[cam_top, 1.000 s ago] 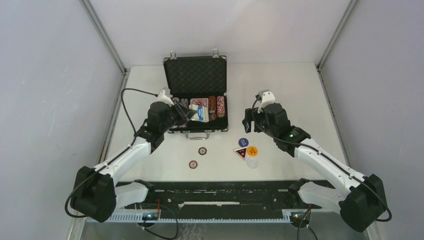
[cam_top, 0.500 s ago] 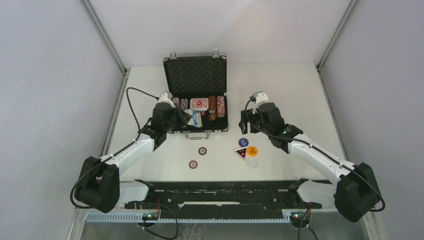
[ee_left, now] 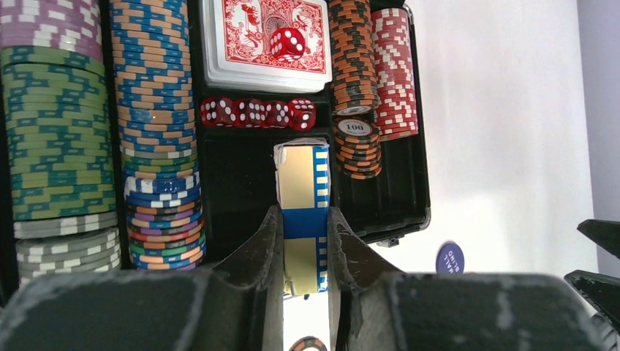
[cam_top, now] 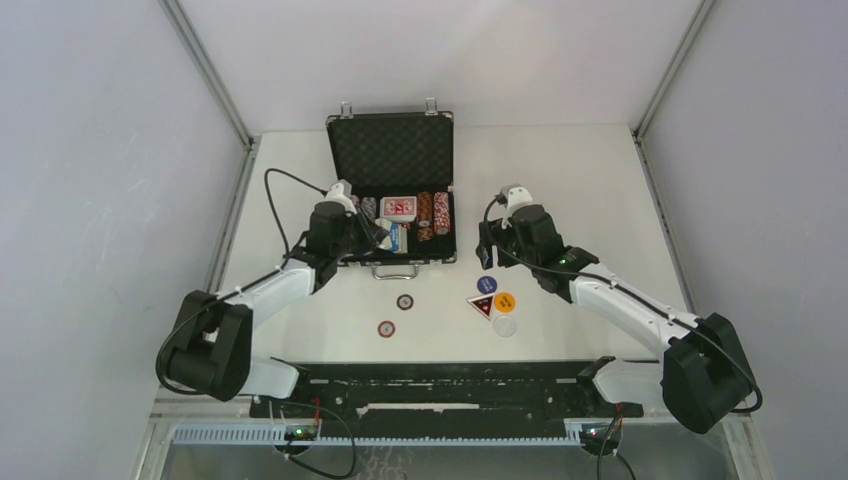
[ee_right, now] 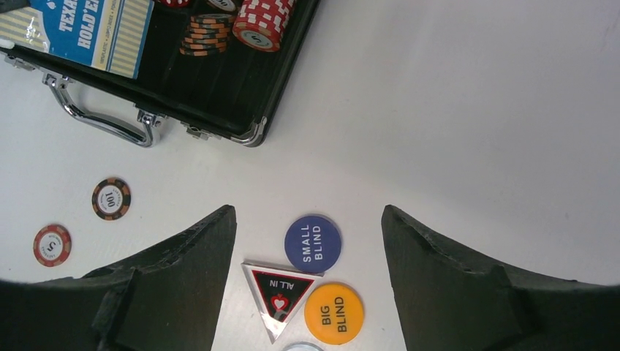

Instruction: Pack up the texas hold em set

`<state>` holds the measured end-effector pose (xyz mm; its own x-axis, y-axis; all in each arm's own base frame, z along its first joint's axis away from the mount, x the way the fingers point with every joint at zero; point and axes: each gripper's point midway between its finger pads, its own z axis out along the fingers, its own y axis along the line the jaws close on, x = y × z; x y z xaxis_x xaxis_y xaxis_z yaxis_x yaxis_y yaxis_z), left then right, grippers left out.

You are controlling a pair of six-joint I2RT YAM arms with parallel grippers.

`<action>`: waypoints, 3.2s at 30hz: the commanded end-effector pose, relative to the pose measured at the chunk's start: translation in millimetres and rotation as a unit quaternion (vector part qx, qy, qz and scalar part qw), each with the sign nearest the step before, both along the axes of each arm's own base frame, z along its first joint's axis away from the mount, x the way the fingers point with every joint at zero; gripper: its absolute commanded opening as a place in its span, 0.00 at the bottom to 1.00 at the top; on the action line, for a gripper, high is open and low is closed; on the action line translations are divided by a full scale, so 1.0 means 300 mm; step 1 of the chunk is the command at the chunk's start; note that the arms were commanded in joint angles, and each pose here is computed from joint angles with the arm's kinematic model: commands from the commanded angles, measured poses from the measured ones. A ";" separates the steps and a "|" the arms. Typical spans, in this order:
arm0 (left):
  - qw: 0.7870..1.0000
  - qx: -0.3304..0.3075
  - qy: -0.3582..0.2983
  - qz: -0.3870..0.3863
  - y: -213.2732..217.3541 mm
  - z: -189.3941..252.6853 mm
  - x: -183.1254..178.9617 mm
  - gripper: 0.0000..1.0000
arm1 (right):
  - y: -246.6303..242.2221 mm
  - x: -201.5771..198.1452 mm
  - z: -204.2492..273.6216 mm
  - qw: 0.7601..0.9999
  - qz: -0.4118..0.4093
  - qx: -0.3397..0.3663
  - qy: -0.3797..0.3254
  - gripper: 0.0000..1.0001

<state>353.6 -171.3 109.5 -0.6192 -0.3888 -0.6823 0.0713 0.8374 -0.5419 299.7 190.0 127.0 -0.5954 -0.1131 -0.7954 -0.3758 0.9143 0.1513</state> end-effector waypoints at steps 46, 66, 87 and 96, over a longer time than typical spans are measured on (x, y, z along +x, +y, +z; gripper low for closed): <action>0.990 0.142 0.003 0.007 0.051 0.066 0.053 0.79 | 0.031 0.043 0.033 1.000 -0.005 0.014 -0.015 0.77; 0.986 0.143 0.073 -0.052 -0.110 -0.151 0.074 0.73 | 0.019 0.030 0.021 1.000 -0.010 0.008 -0.009 0.69; 0.987 0.053 -0.113 0.103 0.059 0.254 -0.042 0.90 | 0.422 -0.081 0.010 0.991 0.132 -0.026 -0.004 0.70; 0.991 0.001 -0.047 0.126 0.174 0.075 -0.125 0.92 | 0.616 -0.137 -0.071 0.980 0.188 -0.050 0.033 0.71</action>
<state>327.9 -117.2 139.6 -0.4298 -0.4627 -0.7753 -0.1003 0.8778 -0.4683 268.9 343.0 98.0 -0.5678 -0.3914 -0.7241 -0.6427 0.7605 0.0929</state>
